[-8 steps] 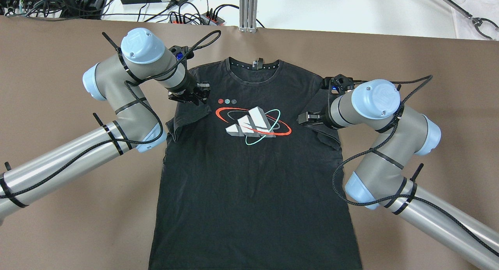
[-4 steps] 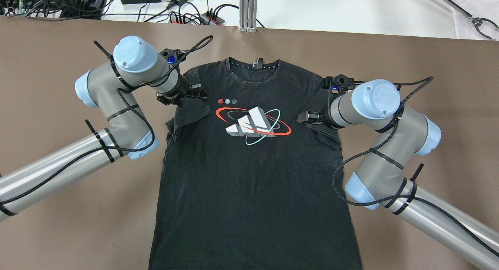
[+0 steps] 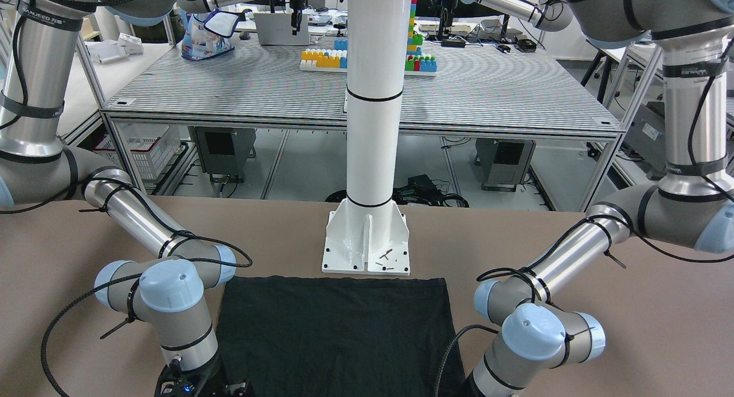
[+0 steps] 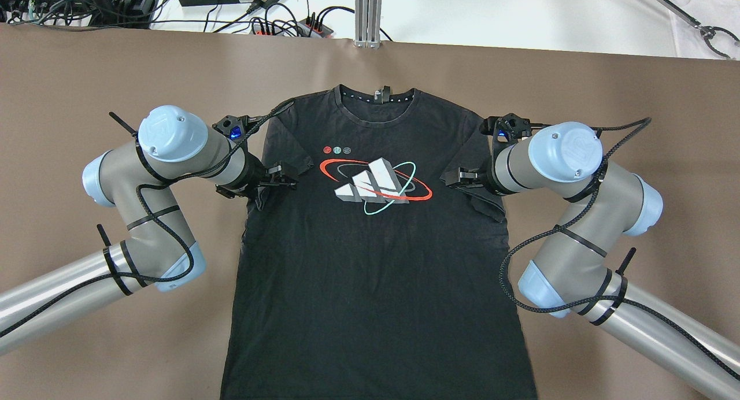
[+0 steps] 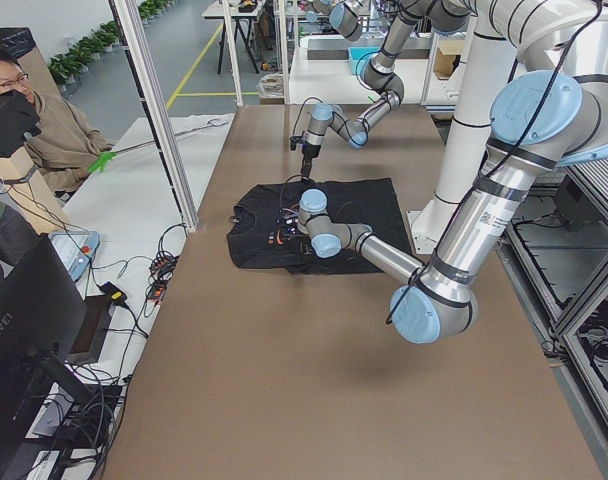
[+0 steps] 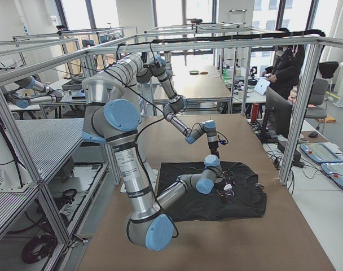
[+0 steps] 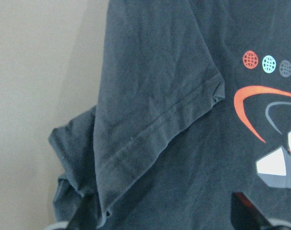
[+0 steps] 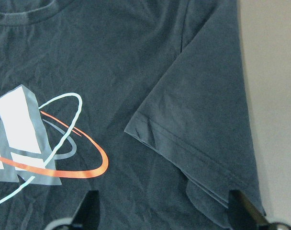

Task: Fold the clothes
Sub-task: 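Fold both sleeves inward onto the shirt body with both grippers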

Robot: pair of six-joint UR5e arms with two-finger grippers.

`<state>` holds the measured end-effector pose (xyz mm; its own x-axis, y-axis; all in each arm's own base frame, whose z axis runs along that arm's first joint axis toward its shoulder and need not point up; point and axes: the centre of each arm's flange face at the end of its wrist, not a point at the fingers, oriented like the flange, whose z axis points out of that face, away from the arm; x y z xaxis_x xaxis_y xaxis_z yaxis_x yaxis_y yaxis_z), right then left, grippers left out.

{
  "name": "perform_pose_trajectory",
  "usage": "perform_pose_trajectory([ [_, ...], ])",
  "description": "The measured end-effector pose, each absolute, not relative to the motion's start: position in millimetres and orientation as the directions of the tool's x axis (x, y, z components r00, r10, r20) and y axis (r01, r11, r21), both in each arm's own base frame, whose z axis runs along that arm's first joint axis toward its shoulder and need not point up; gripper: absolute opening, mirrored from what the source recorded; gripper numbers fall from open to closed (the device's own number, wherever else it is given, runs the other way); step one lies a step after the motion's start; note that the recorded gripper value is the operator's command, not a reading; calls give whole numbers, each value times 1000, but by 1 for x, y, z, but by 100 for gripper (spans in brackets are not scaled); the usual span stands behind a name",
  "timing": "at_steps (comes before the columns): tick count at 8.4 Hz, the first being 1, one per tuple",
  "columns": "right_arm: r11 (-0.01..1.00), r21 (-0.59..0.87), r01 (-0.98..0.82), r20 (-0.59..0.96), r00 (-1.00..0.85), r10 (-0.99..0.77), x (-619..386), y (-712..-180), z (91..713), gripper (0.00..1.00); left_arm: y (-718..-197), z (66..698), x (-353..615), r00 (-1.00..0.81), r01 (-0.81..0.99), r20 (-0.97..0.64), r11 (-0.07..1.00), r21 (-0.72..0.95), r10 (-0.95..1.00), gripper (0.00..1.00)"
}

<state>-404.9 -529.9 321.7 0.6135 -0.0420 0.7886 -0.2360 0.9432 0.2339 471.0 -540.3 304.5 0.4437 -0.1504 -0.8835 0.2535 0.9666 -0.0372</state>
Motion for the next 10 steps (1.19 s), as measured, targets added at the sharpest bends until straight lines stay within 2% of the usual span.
perform_pose_trajectory([
  [4,947,214,-240,794,608,-25,-409,-523,323,95,-528,301,469,438,247,-889,969,-24,-134,100],
  [10,949,210,-235,792,610,-24,-413,-519,327,95,-589,292,480,494,267,-867,961,74,-70,100],
])
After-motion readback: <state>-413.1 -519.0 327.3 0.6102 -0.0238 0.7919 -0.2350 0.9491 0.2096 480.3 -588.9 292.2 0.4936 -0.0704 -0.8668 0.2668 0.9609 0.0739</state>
